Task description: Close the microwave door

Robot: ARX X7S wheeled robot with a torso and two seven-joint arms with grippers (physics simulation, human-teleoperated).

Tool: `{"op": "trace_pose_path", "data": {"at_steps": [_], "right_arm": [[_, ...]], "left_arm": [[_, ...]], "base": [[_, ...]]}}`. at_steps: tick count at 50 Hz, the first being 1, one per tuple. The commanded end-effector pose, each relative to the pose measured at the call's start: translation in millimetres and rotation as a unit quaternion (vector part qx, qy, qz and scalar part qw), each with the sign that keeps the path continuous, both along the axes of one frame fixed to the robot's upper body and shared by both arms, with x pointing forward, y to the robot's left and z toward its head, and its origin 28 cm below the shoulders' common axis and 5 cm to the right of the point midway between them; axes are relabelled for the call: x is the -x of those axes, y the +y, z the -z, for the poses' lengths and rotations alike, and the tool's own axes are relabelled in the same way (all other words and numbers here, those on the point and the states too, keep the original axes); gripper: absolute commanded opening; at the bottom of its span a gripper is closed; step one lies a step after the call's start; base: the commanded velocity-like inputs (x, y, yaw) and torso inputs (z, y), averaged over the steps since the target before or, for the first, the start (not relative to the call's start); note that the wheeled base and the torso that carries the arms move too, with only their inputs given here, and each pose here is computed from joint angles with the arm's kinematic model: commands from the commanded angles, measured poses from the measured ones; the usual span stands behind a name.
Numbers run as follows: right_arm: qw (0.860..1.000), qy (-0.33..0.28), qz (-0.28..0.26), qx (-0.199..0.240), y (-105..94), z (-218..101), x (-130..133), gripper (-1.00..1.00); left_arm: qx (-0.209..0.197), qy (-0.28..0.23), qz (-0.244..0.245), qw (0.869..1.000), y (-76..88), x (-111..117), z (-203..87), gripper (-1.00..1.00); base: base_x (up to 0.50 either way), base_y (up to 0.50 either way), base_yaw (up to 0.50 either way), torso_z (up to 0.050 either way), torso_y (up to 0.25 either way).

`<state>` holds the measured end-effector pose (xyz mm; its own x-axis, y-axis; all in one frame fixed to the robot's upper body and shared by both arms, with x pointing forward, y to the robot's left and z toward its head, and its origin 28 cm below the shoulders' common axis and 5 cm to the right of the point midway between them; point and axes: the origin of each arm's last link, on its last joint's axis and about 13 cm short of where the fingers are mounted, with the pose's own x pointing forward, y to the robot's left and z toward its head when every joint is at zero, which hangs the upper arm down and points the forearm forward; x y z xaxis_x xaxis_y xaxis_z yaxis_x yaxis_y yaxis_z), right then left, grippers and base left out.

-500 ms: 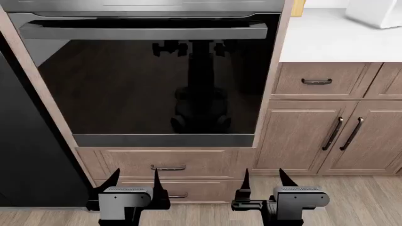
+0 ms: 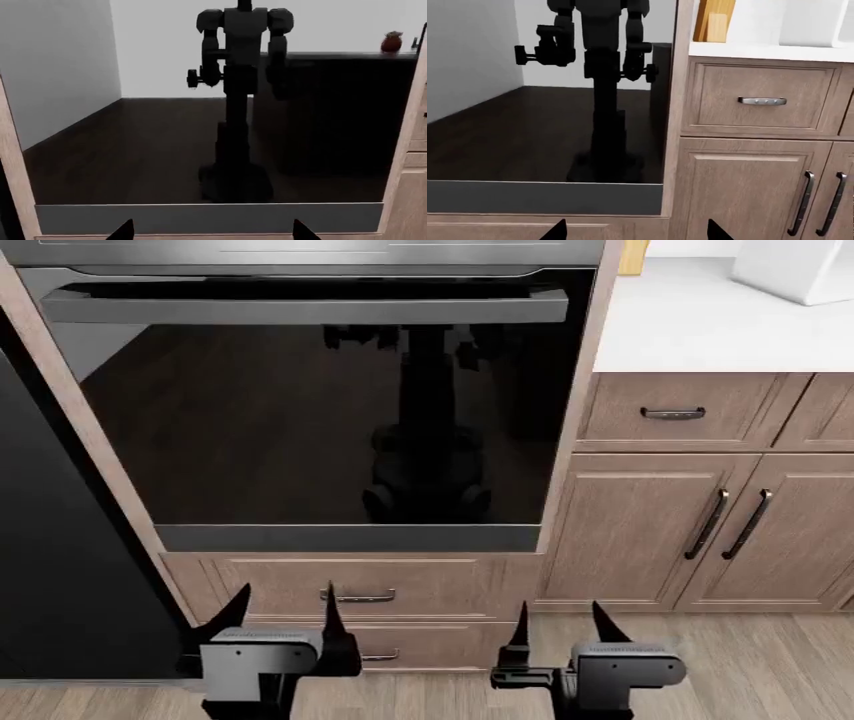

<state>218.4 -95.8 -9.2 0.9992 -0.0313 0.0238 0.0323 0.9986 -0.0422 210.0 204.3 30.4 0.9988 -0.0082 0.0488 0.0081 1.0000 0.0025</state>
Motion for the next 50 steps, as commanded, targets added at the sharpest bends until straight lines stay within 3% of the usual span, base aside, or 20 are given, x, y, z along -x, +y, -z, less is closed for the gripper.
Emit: {"op": "trace_pose_path", "data": {"at_steps": [1,3,7,12,14,20,21,23,24,25,26,27,28,29,31,32,33,50], "right_arm": [[1.000,0.011,0.001,0.009,-2.1,1.0,14.8,1.00],[0.999,0.036,0.000,0.007,-2.2,-32.6,21.8,1.00],[1.000,0.010,-0.006,0.013,-1.2,-117.6,33.2,1.00],[0.999,-0.019,-0.009,0.030,-1.3,-142.1,31.0,1.00],[0.994,-0.086,-0.010,0.059,-4.8,-165.1,25.9,1.00],[0.988,-0.132,0.007,0.080,-12.1,-233.5,20.1,1.00],[0.981,-0.157,0.065,0.096,-25.7,-253.0,18.0,1.00],[0.966,-0.186,0.158,0.078,-34.2,-284.4,20.7,1.00],[0.960,-0.199,0.184,0.070,-34.4,-296.9,20.5,1.00],[0.949,-0.236,0.188,0.093,-38.4,-325.7,11.4,1.00],[0.926,-0.307,0.189,0.114,-36.5,-347.2,23.9,1.00],[0.912,-0.333,0.212,0.111,-41.2,-364.6,34.0,1.00],[0.914,-0.330,0.212,0.105,-31.1,-373.4,40.6,1.00],[0.922,-0.309,0.183,0.145,-20.9,-377.0,47.3,1.00],[0.921,-0.342,0.104,0.157,-16.2,-409.4,88.9,1.00],[0.920,-0.347,0.062,0.172,-15.2,-416.9,109.8,1.00],[0.929,-0.319,0.024,0.187,-14.9,-414.9,117.6,1.00],[0.909,-0.365,0.028,0.200,-13.4,-434.9,139.8,1.00]], "left_arm": [[0.023,-0.053,0.008,0.998,-2.8,-1.2,-57.6,1.00],[0.032,-0.072,0.009,0.997,-2.7,-1.6,-78.8,1.00],[0.044,-0.106,0.010,0.993,-1.4,-2.0,-112.6,1.00],[0.059,-0.140,0.012,0.988,1.1,-0.6,-151.1,1.00],[0.064,-0.153,0.014,0.986,1.9,0.6,-164.1,1.00],[0.083,-0.196,0.013,0.977,5.6,7.1,-211.0,1.00],[0.088,-0.211,0.014,0.974,6.6,9.5,-223.4,1.00],[0.097,-0.238,0.014,0.966,9.1,12.3,-246.6,1.00],[0.101,-0.253,0.014,0.962,10.9,14.8,-258.3,1.00],[0.117,-0.265,0.011,0.957,18.6,18.4,-276.8,1.00],[0.159,-0.290,-0.042,0.943,43.0,20.8,-301.7,1.00],[0.179,-0.337,-0.048,0.923,51.4,30.8,-329.6,1.00],[0.185,-0.349,-0.049,0.917,51.9,38.2,-338.0,1.00],[0.173,-0.362,-0.012,0.916,49.2,46.1,-340.8,1.00],[0.173,-0.372,-0.002,0.912,50.7,50.9,-345.8,1.00],[0.174,-0.375,-0.002,0.911,51.4,52.2,-347.5,1.00],[0.174,-0.379,-0.003,0.909,52.1,53.5,-349.0,1.00],[0.184,-0.394,0.002,0.900,55.9,64.6,-357.3,1.00]], "base": [[0.00,0.00,0.00,0.000,0.000],[0.00,0.00,0.00,0.000,0.000],[0.00,0.00,0.00,0.000,0.000],[0.00,0.00,0.00,0.000,0.000],[0.00,0.00,0.00,0.000,0.000],[0.00,0.00,0.00,0.000,0.000],[0.00,0.00,0.00,0.000,0.000],[0.00,0.00,0.00,0.000,0.000],[0.00,0.00,0.00,0.000,0.000],[0.00,0.00,0.00,0.000,0.000],[0.00,0.00,0.00,0.000,0.000],[0.00,0.00,0.00,0.000,0.000],[0.00,0.00,0.00,0.000,0.000],[0.00,0.00,0.00,0.000,0.000],[0.00,0.00,0.00,0.000,0.000],[0.00,0.00,0.00,0.000,0.000],[0.00,0.00,0.00,0.000,0.000],[0.00,0.00,0.00,0.000,0.000]]}}
